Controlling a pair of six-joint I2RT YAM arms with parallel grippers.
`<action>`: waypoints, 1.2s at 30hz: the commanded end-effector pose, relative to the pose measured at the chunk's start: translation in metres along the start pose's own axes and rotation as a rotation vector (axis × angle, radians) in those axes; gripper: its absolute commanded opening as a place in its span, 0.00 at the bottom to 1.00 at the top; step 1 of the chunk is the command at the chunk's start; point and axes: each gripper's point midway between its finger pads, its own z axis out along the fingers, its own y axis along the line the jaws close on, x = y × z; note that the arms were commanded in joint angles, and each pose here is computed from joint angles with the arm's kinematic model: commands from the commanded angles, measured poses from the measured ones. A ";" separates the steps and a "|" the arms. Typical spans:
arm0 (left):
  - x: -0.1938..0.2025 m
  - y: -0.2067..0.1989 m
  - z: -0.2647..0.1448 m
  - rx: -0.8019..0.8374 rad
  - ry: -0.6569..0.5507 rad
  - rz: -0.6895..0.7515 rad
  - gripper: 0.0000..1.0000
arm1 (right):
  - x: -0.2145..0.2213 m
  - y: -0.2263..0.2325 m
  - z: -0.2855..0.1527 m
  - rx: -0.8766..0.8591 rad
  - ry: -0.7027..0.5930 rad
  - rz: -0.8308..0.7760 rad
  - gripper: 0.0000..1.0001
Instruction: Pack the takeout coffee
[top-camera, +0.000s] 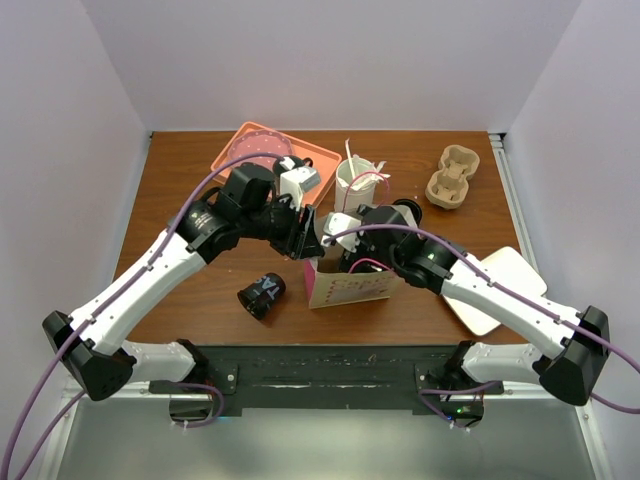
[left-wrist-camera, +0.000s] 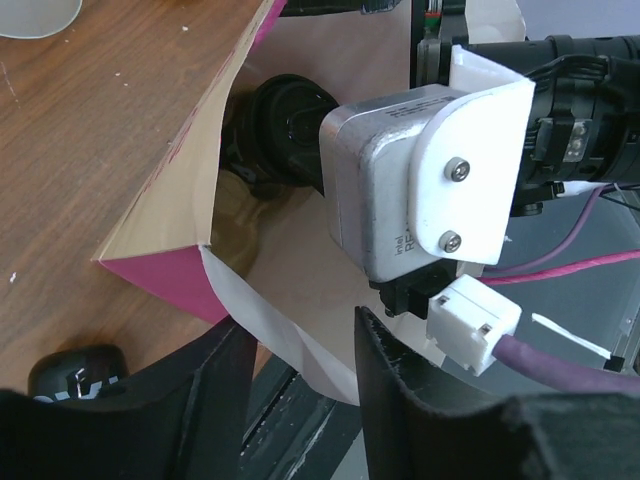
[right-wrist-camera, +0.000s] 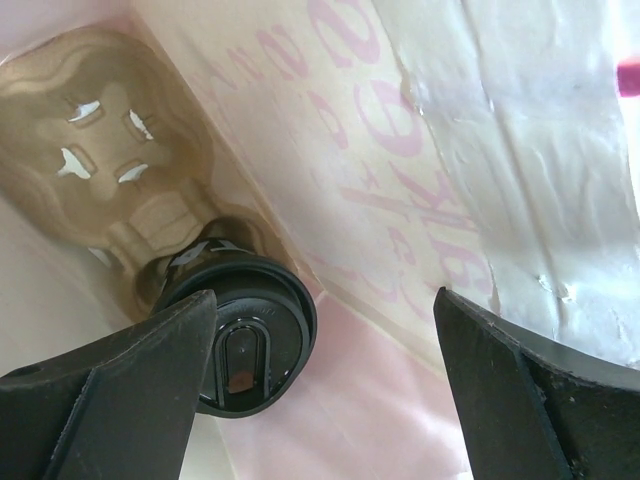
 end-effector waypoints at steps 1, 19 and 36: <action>-0.017 -0.009 -0.010 0.007 -0.051 0.023 0.50 | -0.016 -0.022 -0.010 0.074 -0.038 0.042 0.94; -0.057 0.006 -0.043 -0.188 -0.202 0.006 0.79 | -0.041 -0.058 -0.048 0.193 -0.114 0.190 0.95; -0.044 0.032 -0.117 -0.424 -0.447 -0.226 0.79 | -0.068 -0.088 -0.104 0.268 -0.257 0.403 0.96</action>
